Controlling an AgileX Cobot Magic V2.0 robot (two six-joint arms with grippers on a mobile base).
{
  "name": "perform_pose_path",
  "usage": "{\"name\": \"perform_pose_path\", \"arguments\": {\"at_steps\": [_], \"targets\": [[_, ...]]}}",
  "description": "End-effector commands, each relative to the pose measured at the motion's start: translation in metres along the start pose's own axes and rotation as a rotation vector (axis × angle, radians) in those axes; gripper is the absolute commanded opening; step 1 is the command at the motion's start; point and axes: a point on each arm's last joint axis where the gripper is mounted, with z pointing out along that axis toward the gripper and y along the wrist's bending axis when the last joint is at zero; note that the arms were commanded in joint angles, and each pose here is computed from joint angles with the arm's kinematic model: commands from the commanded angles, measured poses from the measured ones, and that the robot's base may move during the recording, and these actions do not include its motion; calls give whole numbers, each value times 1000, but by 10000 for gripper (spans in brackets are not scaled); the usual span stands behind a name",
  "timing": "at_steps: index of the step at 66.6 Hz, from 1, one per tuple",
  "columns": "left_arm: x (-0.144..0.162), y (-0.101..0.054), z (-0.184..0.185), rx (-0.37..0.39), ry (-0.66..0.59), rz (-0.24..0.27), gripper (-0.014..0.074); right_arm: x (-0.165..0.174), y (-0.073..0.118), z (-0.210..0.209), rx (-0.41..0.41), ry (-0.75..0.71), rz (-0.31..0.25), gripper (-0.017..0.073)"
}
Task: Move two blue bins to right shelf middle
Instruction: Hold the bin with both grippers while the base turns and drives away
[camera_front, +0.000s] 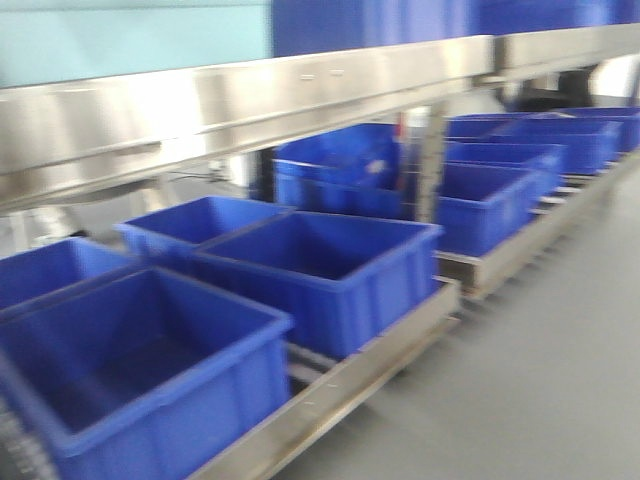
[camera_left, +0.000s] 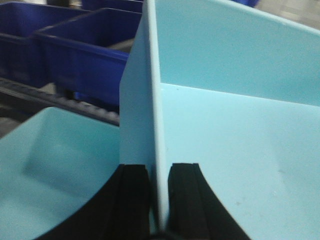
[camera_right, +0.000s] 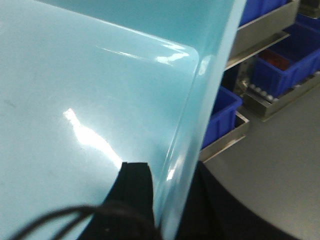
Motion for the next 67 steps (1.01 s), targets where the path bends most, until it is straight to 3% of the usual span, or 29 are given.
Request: {"name": "perform_pose_path", "arguments": {"at_steps": [1, 67], "targets": [[-8, -8, -7, 61, -72, -43, -111, -6, 5, -7, -44, -63, -14, -153], [-8, -8, -7, 61, -72, -43, -111, -6, 5, -7, -44, -63, -14, -153]]}}
